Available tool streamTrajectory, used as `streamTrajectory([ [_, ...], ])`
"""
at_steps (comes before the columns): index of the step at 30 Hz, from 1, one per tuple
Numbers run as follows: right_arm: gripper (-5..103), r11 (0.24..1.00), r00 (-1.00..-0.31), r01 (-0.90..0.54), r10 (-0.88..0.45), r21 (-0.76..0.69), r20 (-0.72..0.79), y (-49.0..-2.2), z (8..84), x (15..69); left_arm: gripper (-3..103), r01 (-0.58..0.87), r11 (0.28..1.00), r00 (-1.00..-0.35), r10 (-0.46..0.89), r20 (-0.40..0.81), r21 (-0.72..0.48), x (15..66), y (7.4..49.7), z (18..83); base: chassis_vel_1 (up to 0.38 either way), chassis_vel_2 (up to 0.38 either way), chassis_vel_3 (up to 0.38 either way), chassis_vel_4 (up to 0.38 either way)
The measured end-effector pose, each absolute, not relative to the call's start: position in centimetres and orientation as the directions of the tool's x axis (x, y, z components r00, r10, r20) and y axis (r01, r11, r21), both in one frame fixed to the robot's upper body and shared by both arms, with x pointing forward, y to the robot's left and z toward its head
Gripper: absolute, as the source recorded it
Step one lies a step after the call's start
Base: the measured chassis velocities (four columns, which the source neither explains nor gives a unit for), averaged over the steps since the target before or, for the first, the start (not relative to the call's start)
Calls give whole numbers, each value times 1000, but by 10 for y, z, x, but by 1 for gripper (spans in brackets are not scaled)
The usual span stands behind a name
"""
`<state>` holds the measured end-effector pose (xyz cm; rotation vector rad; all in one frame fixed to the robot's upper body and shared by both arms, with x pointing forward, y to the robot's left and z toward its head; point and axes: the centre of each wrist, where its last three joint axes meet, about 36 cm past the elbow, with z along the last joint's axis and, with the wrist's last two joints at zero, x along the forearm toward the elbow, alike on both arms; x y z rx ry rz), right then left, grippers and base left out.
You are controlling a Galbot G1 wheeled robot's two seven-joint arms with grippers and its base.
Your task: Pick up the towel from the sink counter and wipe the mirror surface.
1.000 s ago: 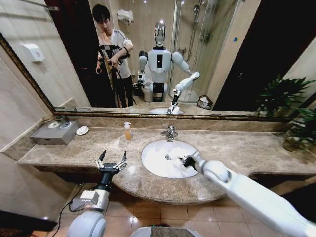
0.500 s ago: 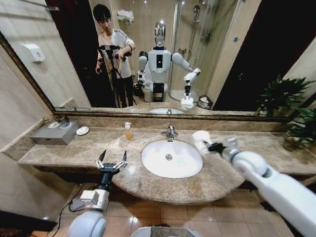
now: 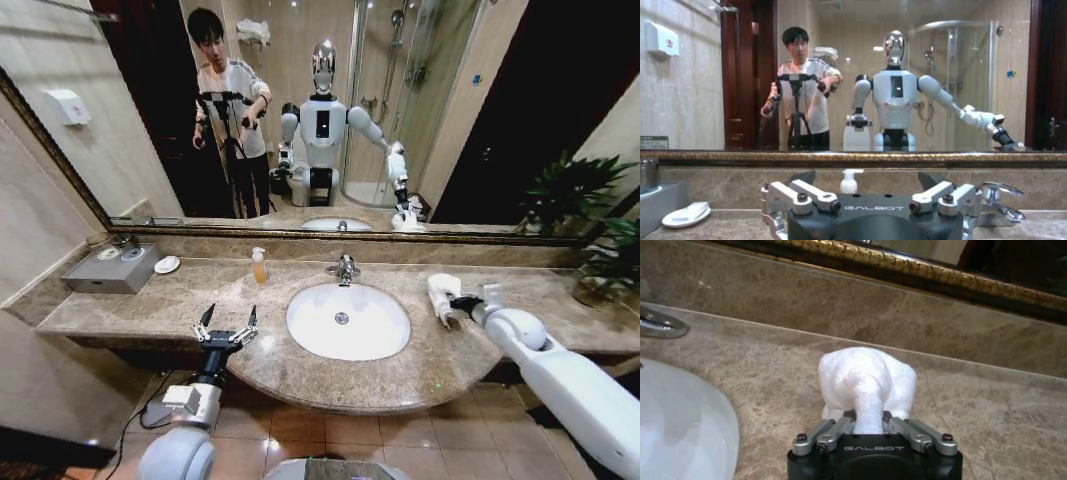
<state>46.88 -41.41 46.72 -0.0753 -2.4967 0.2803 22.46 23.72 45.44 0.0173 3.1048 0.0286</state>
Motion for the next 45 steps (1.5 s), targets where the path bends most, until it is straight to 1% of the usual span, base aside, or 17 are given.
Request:
streamTrajectory([
  [2, 25, 980, -799, -33, 94, -198, 594, -411, 472, 467, 100, 11, 1000, -999, 11, -36, 19, 225, 237, 454, 0, 0, 0, 0],
  [3, 25, 980, -799, -33, 94, -198, 594, -411, 472, 467, 100, 11, 1000, -999, 11, -36, 19, 225, 237, 454, 0, 0, 0, 0],
  [4, 31, 982, -794, -45, 77, -185, 603, -408, 477, 465, 100, 11, 1000, -999, 11, -36, 19, 225, 237, 454, 0, 0, 0, 0],
  [6, 31, 982, -791, -52, 70, -181, 608, -406, 480, 464, 100, 11, 1000, -999, 12, -37, 19, 225, 237, 454, 0, 0, 0, 0],
  [7, 41, 982, -787, -55, 69, -182, 613, -403, 482, 463, 100, 11, 1000, -999, 12, -36, 19, 225, 237, 454, 0, 0, 0, 0],
  [10, 47, 981, -787, -58, 70, -185, 613, -403, 482, 463, 100, 11, 1000, -999, 12, -36, 19, 225, 237, 454, 0, 0, 0, 0],
  [12, 58, 978, -794, -62, 72, -198, 604, -402, 482, 463, 100, 11, 1000, -999, 12, -36, 19, 225, 237, 454, 0, 0, 0, 0],
  [14, 58, 978, -796, -64, 71, -200, 601, -401, 482, 463, 100, 11, 1000, -999, 12, -36, 19, 225, 237, 454, 0, 0, 0, 0],
  [15, 69, 976, -819, -69, 63, -208, 570, -396, 488, 459, 100, 11, 1000, -999, 12, -37, 19, 225, 237, 454, 0, 0, 0, 0],
  [17, 80, 975, -870, -69, 45, -212, 490, -380, 497, 450, 100, 11, 1000, -999, 12, -36, 19, 225, 237, 454, 0, 0, 0, 0],
  [18, 80, 975, -870, -69, 45, -212, 490, -380, 497, 450, 100, 11, 1000, -999, 12, -36, 19, 225, 237, 454, 0, 0, 0, 0],
  [20, 90, 979, -927, -72, 5, -191, 375, -357, 508, 430, 100, 11, 1000, -999, 12, -37, 19, 225, 237, 454, 0, 0, 0, 0],
  [21, 90, 980, -937, -75, -6, -184, 349, -351, 509, 423, 100, 11, 1000, -999, 11, -36, 19, 225, 237, 454, 0, 0, 0, 0],
  [22, 99, 984, -957, -88, -40, -154, 286, -331, 504, 400, 100, 11, 1000, -999, 11, -36, 19, 225, 237, 454, 0, 0, 0, 0],
  [24, 99, 985, -960, -93, -50, -146, 276, -326, 502, 394, 100, 11, 1000, -999, 12, -36, 19, 225, 237, 454, 0, 0, 0, 0],
  [31, 100, 993, -986, -105, -98, -44, 133, -265, 489, 322, 100, 11, 1000, -999, 12, -36, 19, 225, 237, 454, 0, 0, 0, 0],
  [45, 100, 988, -975, -157, -154, -7, 163, -254, 528, 258, 100, 11, 1000, -999, 12, -37, 19, 225, 237, 454, 14, -13, -15, 16],
])
